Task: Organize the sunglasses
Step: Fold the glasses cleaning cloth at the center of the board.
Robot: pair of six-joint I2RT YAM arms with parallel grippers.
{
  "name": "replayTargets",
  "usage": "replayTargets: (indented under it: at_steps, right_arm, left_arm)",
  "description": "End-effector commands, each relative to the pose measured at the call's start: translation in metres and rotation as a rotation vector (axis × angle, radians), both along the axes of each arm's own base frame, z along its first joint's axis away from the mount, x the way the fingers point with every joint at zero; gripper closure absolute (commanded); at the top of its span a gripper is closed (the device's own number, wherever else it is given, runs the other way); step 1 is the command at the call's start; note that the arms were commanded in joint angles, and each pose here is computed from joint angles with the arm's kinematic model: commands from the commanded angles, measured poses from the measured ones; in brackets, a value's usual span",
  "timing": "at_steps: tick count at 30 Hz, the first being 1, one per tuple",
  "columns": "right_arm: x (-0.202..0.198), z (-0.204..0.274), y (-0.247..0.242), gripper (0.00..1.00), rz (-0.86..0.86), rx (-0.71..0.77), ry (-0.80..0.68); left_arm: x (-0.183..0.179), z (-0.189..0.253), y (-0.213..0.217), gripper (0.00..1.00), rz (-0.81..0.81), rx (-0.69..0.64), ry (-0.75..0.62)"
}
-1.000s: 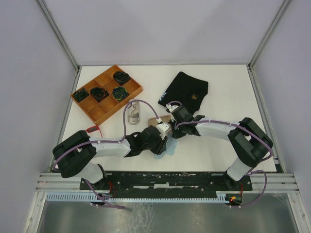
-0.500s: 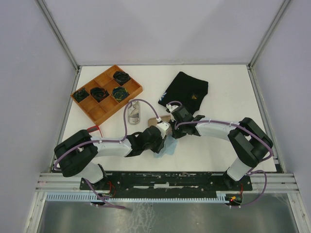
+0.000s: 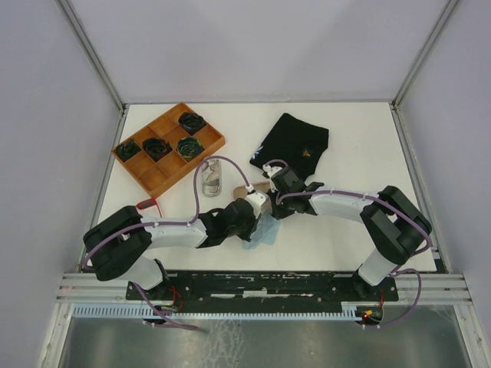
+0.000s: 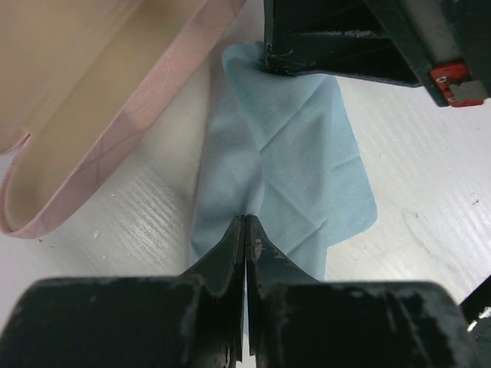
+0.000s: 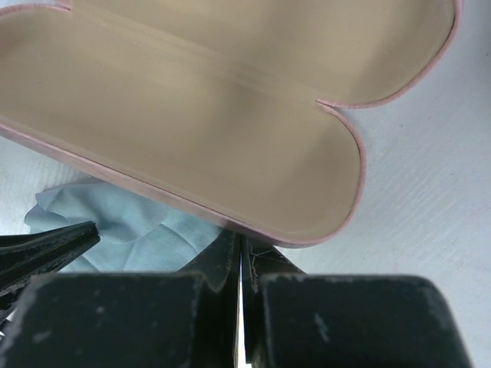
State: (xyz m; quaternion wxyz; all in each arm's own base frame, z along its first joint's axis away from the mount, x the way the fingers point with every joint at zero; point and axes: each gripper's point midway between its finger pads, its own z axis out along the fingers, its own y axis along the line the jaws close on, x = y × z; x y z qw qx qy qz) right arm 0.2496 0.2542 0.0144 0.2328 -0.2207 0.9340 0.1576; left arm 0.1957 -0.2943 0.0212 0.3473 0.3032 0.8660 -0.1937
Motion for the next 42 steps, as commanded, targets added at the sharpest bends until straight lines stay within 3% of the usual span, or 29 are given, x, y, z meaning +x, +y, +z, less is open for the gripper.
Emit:
replayTargets:
  at_steps: [1, 16, 27, 42]
  right_arm:
    - [-0.001, 0.007, 0.000, 1.00, 0.000, 0.028, -0.014]
    - [-0.012, 0.041, 0.002, 1.00, 0.075, 0.127, -0.102]
    - [-0.001, 0.069, 0.009, 1.00, 0.108, 0.156, -0.185]
    - [0.015, 0.075, 0.027, 1.00, 0.152, 0.196, -0.242]
  left_arm:
    - [0.004, 0.035, -0.014, 0.97, -0.019, -0.097, -0.053]
    - [0.018, 0.050, 0.003, 0.97, 0.062, -0.069, -0.133]
    - [0.042, 0.076, 0.018, 0.97, 0.156, -0.070, -0.243]
    - [0.066, 0.072, 0.050, 0.97, 0.242, -0.024, -0.287]
